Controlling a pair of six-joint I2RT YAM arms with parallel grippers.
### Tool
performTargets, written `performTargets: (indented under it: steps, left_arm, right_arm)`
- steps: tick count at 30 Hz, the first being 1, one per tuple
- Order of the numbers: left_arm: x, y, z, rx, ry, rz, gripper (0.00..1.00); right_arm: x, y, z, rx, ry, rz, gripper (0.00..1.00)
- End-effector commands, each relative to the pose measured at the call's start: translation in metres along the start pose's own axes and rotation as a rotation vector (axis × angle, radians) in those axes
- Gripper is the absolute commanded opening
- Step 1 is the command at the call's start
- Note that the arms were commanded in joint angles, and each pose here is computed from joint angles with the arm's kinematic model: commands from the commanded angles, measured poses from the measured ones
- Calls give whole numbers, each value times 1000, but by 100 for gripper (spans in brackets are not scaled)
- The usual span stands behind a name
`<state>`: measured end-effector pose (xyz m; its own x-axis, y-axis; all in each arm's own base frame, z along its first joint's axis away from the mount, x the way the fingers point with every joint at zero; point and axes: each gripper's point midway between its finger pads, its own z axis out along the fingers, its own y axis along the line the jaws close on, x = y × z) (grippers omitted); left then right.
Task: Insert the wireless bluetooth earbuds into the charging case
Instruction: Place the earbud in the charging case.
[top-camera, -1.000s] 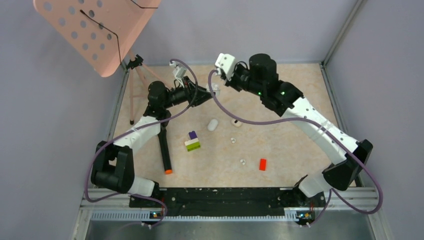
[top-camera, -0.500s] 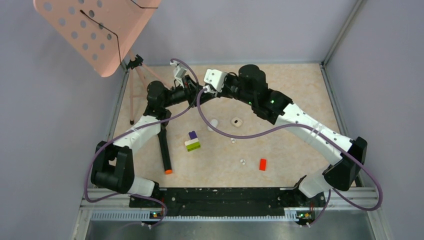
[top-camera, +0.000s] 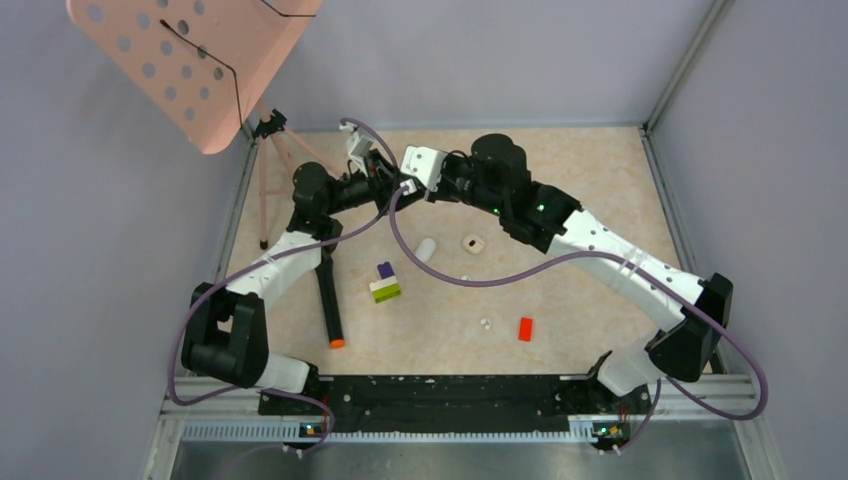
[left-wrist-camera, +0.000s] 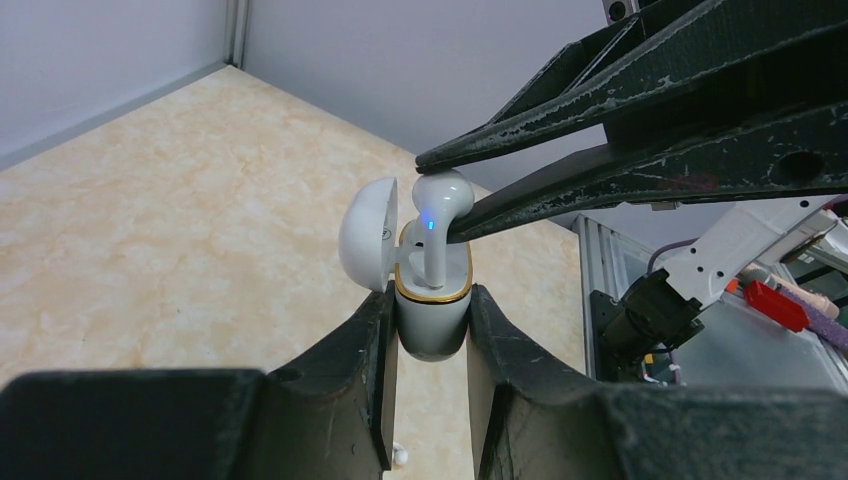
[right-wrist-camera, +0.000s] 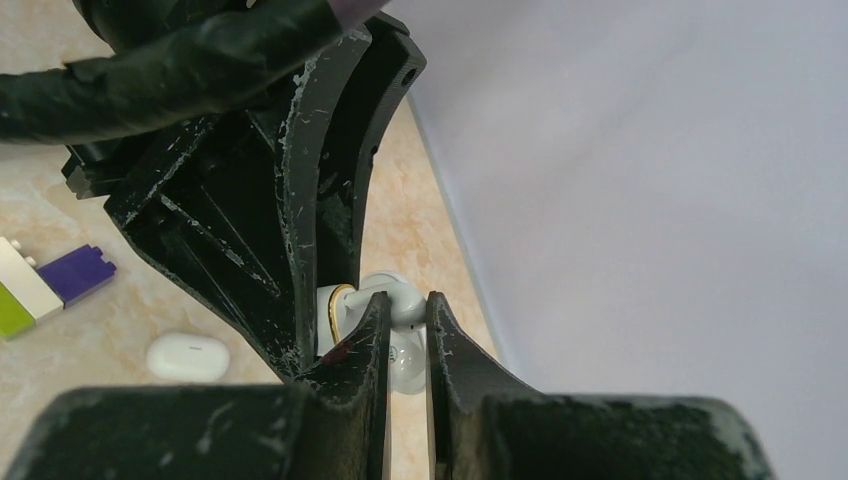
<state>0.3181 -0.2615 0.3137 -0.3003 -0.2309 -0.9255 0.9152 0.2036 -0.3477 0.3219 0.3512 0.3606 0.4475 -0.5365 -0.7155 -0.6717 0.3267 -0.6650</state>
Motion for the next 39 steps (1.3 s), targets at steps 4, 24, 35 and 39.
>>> performTargets:
  steps: [4,24,35,39]
  left_arm:
    - [-43,-22,2,41,-95,184,0]
    - [-34,-20,0,49,-85,234,0]
    - [-14,-20,-3,101,-44,290,0]
    - [-13,-21,-3,116,-37,298,0]
  right_arm:
    - [-12,1,1,-12,-20,-16,0]
    - [-10,25,-9,-146,1,-1,32]
    - [-33,-1,-48,-187,-8,43,63]
    - [-20,-4,-61,-225,40,107,65]
